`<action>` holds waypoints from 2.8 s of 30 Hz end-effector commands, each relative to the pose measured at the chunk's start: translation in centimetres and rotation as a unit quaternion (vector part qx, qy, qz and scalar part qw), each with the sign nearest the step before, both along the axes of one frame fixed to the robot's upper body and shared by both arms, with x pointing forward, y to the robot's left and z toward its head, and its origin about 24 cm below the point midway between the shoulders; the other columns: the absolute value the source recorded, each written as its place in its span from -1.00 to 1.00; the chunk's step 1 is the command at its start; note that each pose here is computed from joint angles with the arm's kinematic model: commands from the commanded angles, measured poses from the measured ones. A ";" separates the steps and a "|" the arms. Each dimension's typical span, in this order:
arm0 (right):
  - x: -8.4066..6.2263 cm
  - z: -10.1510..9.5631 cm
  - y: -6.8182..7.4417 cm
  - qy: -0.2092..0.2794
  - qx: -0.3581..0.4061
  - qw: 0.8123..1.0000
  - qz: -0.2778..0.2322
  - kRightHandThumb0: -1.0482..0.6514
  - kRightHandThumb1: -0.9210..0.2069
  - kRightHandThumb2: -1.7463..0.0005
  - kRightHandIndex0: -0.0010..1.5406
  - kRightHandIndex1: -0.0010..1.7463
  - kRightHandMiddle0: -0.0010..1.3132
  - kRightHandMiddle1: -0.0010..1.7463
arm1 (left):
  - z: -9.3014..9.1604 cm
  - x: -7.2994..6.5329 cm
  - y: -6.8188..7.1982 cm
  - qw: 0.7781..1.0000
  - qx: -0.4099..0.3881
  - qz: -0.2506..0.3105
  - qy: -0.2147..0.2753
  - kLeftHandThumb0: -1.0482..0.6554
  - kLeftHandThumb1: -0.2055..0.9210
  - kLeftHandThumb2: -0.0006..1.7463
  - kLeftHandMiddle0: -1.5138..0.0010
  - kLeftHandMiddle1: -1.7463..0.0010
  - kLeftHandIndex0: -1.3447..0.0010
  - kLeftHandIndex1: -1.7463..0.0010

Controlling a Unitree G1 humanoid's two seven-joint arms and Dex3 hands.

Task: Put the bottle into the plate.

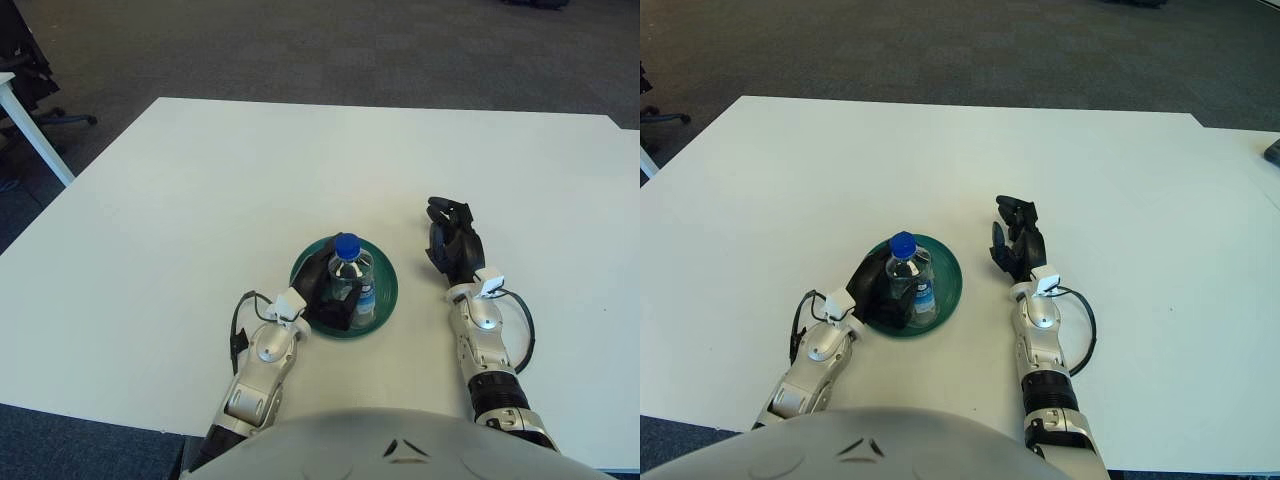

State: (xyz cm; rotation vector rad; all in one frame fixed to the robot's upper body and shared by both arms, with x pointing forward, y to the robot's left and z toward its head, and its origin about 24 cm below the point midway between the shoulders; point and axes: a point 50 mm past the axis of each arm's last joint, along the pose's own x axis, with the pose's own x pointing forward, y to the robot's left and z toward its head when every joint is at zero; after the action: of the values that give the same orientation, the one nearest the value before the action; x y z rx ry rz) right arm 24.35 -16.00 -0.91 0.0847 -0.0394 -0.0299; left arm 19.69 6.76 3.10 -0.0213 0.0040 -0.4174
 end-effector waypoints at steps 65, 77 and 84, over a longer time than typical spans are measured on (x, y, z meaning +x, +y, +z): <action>-2.9 -4.2 0.6 0.099 0.031 0.994 0.020 -0.30 -0.99 0.45 -0.33 -0.29 -1.00 0.38 | 1.2 1.5 1.2 0.988 -0.007 0.110 -0.105 0.20 0.03 0.32 -0.54 -1.00 -0.36 -1.00; -2.9 -4.1 0.5 0.097 0.020 0.995 0.018 -0.31 -1.00 0.41 -0.33 -0.29 -1.00 0.37 | 1.2 1.4 1.2 0.989 -0.012 0.109 -0.099 0.21 0.00 0.37 -0.54 -1.00 -0.37 -1.00; -2.9 -4.1 0.4 0.097 0.017 0.995 0.018 -0.30 -0.99 0.41 -0.32 -0.27 -0.99 0.39 | 1.1 1.4 1.1 0.991 -0.008 0.105 -0.086 0.19 0.02 0.34 -0.54 -1.00 -0.36 -1.00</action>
State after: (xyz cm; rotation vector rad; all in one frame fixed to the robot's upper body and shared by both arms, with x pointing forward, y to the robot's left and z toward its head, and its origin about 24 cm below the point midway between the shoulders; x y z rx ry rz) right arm 24.35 -15.85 -0.92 0.0875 -0.0492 0.0180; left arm 20.99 7.88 3.98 0.0002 -0.1730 -0.2031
